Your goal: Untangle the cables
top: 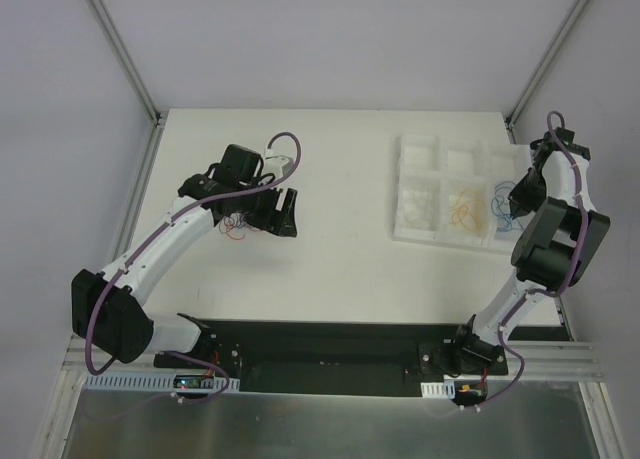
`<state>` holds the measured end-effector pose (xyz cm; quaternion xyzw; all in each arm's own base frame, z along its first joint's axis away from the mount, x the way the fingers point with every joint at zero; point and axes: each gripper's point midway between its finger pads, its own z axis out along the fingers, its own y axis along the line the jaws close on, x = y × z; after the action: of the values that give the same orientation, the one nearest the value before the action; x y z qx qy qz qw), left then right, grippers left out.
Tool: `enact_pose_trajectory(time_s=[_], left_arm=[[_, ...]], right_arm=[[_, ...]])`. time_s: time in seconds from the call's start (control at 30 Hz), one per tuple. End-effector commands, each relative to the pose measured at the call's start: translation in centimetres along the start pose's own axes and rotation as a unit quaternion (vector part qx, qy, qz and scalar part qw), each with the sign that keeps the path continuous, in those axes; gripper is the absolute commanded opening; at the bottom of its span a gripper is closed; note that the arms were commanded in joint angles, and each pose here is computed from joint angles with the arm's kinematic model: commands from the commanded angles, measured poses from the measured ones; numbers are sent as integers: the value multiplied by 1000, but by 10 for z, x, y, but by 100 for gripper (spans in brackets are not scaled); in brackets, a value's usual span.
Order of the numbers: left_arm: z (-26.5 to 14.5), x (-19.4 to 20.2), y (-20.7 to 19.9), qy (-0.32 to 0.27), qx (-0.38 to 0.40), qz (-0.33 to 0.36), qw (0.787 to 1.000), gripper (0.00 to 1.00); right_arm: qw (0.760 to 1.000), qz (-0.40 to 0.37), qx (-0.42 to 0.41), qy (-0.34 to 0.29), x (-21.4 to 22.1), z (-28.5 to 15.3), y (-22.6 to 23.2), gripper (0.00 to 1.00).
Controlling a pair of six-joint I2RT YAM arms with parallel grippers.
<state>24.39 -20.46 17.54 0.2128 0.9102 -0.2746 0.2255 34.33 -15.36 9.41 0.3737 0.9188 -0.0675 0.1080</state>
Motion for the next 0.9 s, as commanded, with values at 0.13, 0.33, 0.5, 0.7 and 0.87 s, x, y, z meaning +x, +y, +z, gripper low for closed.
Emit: enact_pose_trajectory(time_s=[0.13, 0.33, 0.5, 0.7, 0.87], left_arm=[[-7, 7, -5, 3, 11, -9, 1000, 70], [-7, 6, 4, -3, -17, -27, 999, 70], [-13, 4, 27, -15, -50, -72, 996, 70], [-24, 6, 56, -26, -60, -155, 986, 70], [-25, 23, 76, -13, -104, -206, 973, 72]], right_arm=[[998, 23, 23, -59, 10, -64, -30, 0], [998, 10, 11, -56, 7, -58, -25, 3], [999, 10, -10, -45, -17, -41, -4, 9], [999, 12, -19, -27, -35, -37, 10, 32], [999, 9, -34, -26, -26, -49, 13, 53]])
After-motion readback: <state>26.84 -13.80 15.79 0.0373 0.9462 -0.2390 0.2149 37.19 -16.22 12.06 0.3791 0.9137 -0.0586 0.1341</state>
